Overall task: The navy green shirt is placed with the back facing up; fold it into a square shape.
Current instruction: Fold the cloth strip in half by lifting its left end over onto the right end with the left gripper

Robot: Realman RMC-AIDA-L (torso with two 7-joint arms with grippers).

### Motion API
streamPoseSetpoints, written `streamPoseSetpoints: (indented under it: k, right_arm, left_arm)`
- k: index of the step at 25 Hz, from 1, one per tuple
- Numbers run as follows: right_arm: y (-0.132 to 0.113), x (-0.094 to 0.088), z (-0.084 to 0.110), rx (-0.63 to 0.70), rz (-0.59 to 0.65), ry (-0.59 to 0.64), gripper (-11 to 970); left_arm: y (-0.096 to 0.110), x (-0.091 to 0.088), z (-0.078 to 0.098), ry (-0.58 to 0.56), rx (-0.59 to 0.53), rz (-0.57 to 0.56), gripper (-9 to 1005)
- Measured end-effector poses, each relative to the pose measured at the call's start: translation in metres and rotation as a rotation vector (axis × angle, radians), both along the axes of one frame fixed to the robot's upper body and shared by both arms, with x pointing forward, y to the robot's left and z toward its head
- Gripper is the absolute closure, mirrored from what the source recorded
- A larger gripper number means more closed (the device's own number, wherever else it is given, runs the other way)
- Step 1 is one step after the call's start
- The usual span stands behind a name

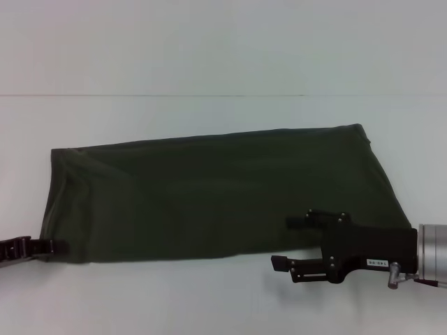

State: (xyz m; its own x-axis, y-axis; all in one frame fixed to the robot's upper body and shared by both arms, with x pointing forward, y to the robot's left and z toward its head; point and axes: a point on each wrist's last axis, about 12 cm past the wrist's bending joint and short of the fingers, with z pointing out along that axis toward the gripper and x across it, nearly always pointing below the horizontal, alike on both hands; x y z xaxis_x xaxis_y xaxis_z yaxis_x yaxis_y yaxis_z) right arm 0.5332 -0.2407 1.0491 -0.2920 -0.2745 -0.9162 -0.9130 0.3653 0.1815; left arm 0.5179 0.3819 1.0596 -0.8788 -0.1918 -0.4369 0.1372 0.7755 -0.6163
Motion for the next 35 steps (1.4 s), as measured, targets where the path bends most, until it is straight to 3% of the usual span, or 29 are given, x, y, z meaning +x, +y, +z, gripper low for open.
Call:
streamPoseSetpoints:
  k: [11, 16, 23, 35]
  right_arm:
    - [0.001, 0.002, 0.000, -0.001, -0.004, -0.002, 44]
    - [0.001, 0.003, 0.001, -0.002, -0.008, -0.004, 43]
    - [0.001, 0.004, 0.001, -0.006, -0.011, -0.008, 43]
    - [0.003, 0.006, 0.003, -0.006, -0.005, -0.014, 44]
  left_arm:
    - [0.005, -0.012, -0.001, -0.001, -0.013, -0.010, 801]
    - [0.004, -0.015, -0.001, -0.013, -0.025, -0.037, 989]
    - [0.019, -0.028, 0.006, -0.077, -0.106, 0.017, 978]
    - [0.025, -0.035, -0.001, -0.004, -0.075, 0.049, 960]
